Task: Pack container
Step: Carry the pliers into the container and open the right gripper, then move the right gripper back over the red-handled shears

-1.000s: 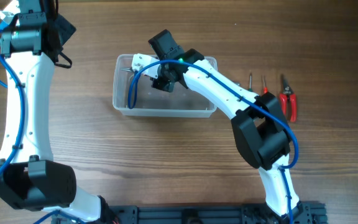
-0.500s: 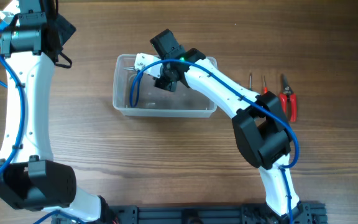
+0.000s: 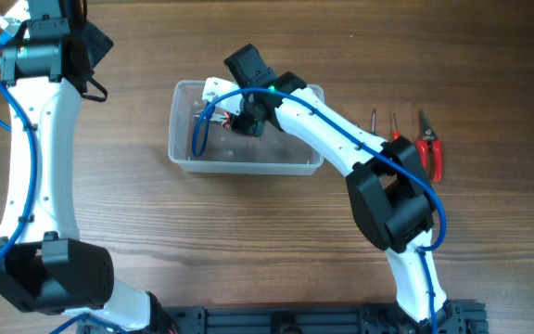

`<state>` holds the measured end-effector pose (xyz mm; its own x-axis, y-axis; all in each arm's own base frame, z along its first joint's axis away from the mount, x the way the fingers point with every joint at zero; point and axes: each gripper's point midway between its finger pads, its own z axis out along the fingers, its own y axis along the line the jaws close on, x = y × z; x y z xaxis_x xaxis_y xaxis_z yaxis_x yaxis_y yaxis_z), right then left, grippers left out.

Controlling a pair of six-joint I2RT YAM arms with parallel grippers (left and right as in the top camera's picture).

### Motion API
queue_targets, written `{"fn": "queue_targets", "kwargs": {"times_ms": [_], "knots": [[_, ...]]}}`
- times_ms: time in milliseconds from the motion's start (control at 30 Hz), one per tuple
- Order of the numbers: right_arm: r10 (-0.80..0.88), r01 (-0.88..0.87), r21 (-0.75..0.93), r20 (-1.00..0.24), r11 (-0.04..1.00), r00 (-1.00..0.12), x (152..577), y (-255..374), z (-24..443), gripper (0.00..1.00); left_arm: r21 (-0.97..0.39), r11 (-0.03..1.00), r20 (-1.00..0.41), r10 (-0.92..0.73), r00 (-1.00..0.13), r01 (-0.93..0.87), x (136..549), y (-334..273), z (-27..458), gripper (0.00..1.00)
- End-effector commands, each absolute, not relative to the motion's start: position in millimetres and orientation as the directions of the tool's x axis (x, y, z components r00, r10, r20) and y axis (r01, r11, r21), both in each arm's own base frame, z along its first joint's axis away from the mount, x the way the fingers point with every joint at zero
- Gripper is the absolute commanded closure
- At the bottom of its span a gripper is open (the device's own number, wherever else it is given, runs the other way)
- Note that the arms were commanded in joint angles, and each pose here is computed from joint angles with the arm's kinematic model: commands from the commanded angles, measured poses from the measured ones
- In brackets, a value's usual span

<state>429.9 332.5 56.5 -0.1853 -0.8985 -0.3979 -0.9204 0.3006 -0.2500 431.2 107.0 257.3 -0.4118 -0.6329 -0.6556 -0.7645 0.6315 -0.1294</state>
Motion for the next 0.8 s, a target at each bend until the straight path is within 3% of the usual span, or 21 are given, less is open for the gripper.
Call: {"fn": "queue_targets", "kwargs": {"times_ms": [0, 67, 233, 300, 400, 533, 767], "knots": [[-0.848, -0.82, -0.344, -0.448, 0.457, -0.284, 447.9, 316.3, 122.5, 0.7, -0.131, 0.636, -0.676, -0.618, -0.401, -0.76, 427.2, 109.3, 269.4, 0.0], [-0.821, -0.764, -0.391, -0.48, 0.514, -0.308, 449.4, 302.3, 163.0, 0.65, -0.131, 0.636, -0.676, -0.618, -0.4, -0.76, 427.3, 109.3, 269.5, 0.0], [-0.637, -0.499, -0.418, -0.634, 0.759, -0.438, 445.0, 221.5, 280.5, 0.38, -0.131, 0.636, -0.676, -0.618, -0.401, -0.76, 427.2, 109.3, 269.4, 0.0], [-0.536, -0.397, -0.371, -0.686, 0.839, -0.492, 440.1, 181.9, 308.3, 0.37, -0.131, 0.636, -0.676, -0.618, -0.4, -0.76, 427.3, 109.3, 269.5, 0.0], [-0.23, -0.117, -0.201, -0.754, 0.972, -0.615, 429.3, 91.6, 335.4, 0.37, -0.131, 0.636, -0.676, -0.618, -0.4, -0.76, 427.3, 109.3, 269.5, 0.0], [0.066, 0.136, -0.05, -0.681, 0.989, -0.729, 409.9, -3.3, 315.9, 0.23, -0.131, 0.636, -0.676, -0.618, -0.401, -0.76, 427.2, 109.2, 269.4, 0.0], [0.328, 0.378, -0.032, -0.432, 0.925, -0.84, 375.6, -115.1, 217.4, 0.15, -0.131, 0.636, -0.676, -0.618, -0.401, -0.76, 427.2, 109.3, 269.4, 0.0]]}}
